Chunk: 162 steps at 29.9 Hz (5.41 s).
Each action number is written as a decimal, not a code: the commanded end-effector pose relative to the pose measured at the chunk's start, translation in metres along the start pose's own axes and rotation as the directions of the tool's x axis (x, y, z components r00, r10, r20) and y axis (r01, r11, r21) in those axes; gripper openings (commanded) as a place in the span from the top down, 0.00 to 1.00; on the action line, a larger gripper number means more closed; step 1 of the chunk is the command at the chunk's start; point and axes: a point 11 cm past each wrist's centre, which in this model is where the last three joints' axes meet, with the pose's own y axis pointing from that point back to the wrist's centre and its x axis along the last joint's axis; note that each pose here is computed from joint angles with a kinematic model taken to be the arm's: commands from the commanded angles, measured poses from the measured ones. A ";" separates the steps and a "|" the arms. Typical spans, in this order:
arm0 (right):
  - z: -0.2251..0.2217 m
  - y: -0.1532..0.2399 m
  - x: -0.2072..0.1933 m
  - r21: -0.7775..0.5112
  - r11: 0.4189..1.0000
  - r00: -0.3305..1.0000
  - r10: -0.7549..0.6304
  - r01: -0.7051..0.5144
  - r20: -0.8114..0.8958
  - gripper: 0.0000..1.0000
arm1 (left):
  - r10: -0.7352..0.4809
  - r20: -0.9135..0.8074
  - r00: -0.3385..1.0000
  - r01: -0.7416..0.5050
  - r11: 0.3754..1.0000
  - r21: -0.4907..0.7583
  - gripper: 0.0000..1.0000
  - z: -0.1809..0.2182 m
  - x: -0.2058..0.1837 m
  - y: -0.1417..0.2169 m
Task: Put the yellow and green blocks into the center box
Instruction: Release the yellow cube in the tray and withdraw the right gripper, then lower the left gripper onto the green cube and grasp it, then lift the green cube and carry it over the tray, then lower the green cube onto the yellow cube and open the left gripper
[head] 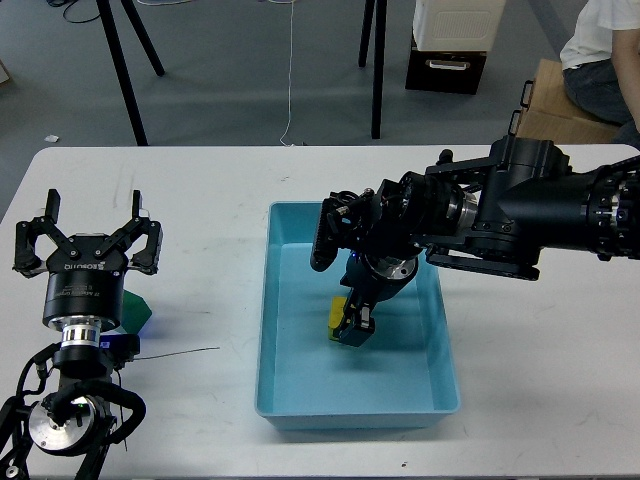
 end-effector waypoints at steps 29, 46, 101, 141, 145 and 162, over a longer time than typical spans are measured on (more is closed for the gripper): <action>0.078 0.217 0.100 -0.234 0.046 -0.104 0.801 -0.971 0.590 0.03 | -0.559 0.711 -0.426 0.038 0.774 0.631 0.00 0.150 -0.121 -0.113; 0.041 0.228 -0.118 -0.552 -0.180 -0.498 0.706 -0.814 0.503 0.03 | -0.588 -0.139 -0.797 -0.498 0.507 0.704 0.00 0.083 -0.041 -0.068; -0.009 0.167 -0.291 -0.932 -0.205 -0.859 0.484 -0.297 0.167 0.03 | -0.686 -0.626 -0.371 -0.899 0.095 0.428 0.27 0.087 0.062 -0.034; -0.030 0.127 -0.376 -0.995 -0.084 -0.820 0.572 -0.048 -0.009 0.02 | -0.136 -0.525 -0.840 -0.536 0.066 0.841 0.82 -0.153 -0.147 -0.077; -0.033 0.121 -0.389 -0.998 -0.063 -0.811 0.585 -0.013 -0.026 0.02 | -0.046 -0.593 -0.804 -0.594 0.026 0.804 0.82 -0.184 -0.130 -0.066; -0.034 0.118 -0.391 -0.998 -0.063 -0.813 0.581 0.002 -0.038 0.02 | -0.182 -0.678 -0.712 -0.680 -0.059 0.731 0.76 -0.210 -0.046 -0.049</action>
